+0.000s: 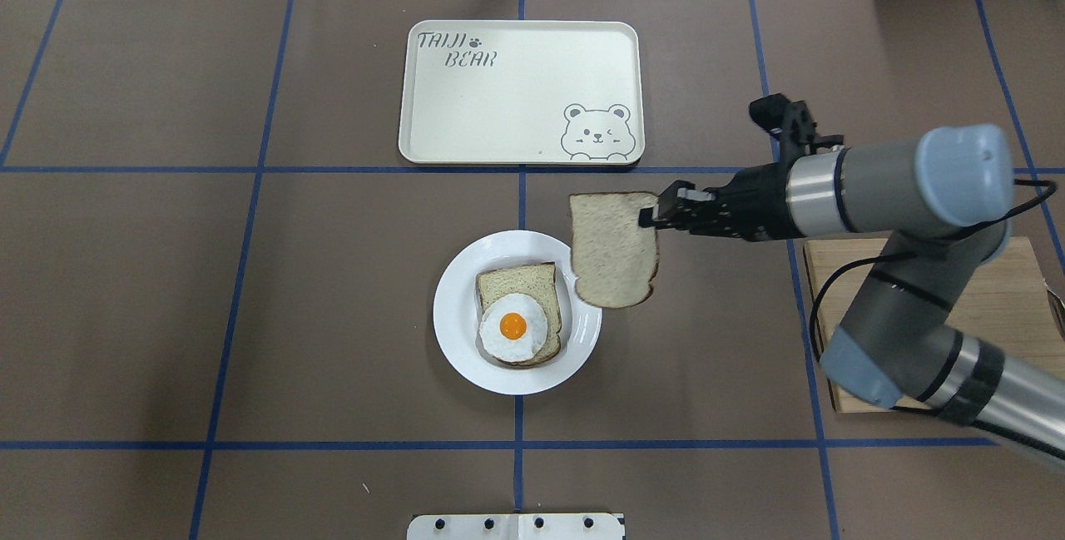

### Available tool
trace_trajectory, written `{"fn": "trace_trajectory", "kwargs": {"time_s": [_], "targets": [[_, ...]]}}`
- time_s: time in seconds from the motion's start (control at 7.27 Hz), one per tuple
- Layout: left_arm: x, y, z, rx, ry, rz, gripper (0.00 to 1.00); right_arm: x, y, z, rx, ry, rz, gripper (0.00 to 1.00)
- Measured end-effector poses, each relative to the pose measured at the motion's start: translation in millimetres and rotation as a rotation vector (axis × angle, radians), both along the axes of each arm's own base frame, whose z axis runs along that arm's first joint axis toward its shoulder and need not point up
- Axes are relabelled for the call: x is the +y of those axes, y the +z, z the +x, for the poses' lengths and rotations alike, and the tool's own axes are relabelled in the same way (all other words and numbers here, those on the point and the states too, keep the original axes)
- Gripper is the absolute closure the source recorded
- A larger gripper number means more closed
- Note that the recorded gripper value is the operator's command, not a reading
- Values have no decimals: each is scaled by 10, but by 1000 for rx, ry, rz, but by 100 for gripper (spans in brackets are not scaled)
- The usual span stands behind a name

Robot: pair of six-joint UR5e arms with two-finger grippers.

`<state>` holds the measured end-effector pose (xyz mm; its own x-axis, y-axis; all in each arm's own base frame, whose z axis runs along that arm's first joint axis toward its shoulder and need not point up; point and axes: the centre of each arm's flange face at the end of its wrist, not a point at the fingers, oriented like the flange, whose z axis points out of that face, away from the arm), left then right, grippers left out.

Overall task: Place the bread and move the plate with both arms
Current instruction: 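Carry the bread with the right gripper over the egg on the plate, then release the bread onto the egg and withdraw the right gripper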

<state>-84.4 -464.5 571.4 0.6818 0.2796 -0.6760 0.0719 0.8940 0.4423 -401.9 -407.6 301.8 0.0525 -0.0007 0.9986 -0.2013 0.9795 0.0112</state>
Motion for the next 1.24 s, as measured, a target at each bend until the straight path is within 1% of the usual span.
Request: {"fn": "trace_trajectory", "kwargs": {"time_s": [0.14,0.28,0.41,0.83,0.96,1.1,1.24], "targets": [[0,4,0,1,-1,-2,1,239,-153,-401,-11,6,34,100],[-1,8,2,1,-1,-3,1,403,-196,-683,-5,11,62,100],[-1,12,6,3,0,-5,1,485,-176,-879,10,17,84,100],[1,20,15,11,5,-8,1,508,-64,-1254,64,45,133,100],[1,24,15,12,5,-8,1,479,-44,-1344,77,57,138,92],[2,25,16,13,6,-9,1,458,-36,-1389,83,64,139,25],[2,25,17,15,5,-11,1,445,-38,-1409,85,69,140,0]]}}
